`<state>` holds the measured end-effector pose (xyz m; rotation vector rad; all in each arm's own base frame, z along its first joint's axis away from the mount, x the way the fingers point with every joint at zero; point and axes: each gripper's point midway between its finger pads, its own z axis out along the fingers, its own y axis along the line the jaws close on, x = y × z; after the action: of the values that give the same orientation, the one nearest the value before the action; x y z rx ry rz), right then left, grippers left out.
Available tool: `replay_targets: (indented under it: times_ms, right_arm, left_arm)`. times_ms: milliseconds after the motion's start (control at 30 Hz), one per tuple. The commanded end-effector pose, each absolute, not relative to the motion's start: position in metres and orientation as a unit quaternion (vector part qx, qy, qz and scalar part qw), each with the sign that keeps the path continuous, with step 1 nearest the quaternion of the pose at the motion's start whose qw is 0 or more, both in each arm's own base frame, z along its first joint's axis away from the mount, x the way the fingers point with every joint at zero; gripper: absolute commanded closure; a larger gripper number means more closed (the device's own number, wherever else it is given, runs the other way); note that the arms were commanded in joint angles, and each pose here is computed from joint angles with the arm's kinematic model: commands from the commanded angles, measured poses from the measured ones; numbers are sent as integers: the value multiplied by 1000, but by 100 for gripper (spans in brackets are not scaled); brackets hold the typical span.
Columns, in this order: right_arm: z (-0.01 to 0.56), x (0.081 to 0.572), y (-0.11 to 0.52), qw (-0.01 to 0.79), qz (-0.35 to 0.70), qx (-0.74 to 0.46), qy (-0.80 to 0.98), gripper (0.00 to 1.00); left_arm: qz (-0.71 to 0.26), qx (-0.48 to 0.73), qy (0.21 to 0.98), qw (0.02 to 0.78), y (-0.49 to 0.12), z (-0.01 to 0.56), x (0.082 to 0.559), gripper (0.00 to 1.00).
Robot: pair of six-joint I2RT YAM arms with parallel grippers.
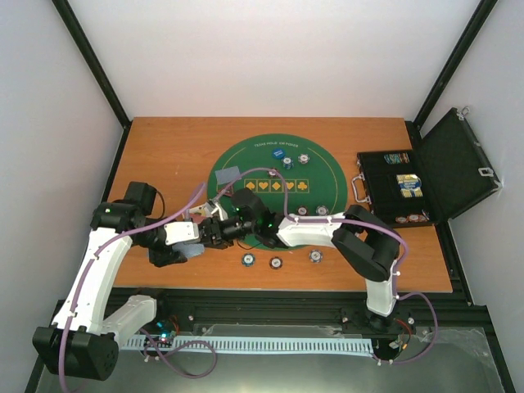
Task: Distribute texas hold em gaming equipment
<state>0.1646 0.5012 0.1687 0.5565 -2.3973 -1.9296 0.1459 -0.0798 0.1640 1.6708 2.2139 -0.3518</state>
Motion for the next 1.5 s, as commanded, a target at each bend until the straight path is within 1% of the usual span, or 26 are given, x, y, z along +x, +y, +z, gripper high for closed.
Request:
replay_targets:
  times_ms: [0,233,633,767,867,967,1067,1233,1367,1467]
  right_arm:
    - [152,172,485,6,-586,164,-793,45]
    - [159,177,479,-7,-577,167,-799,48]
    - [177,183,471,-29,-568,173,-804,79]
    - [182,186,469,-35,-564,175,-806,84]
    - [184,187,466,-38,-563,175,-807,87]
    - [185,193,461,-41,-560,170,-810,93]
    - [189,201,454,-47,-560,165,-810,96]
    - [201,235,427,-71,-557,148,-814,97]
    - [212,293,392,-109,-545,122,-822,97]
    - [208,342,362,-129,-530,98,-833,97]
  left_arm:
    - [-116,601,767,192,-82,177,148,99]
    - [-115,603,766,193,-82,177,148,99]
    - [-110,604,766,193,-81,177,148,99]
    - [-113,603,766,193,-81,177,148,99]
    - [-111,603,766,195,-81,178,149,99]
    - [-109,603,766,193,-80,177,149,99]
    - [-109,603,766,192,-80,177,148,99]
    - [-107,604,767,191,-79,177,148,99]
    - [-103,605,767,188,-78,177,148,99]
    - [-107,603,768,186,-78,177,147,99]
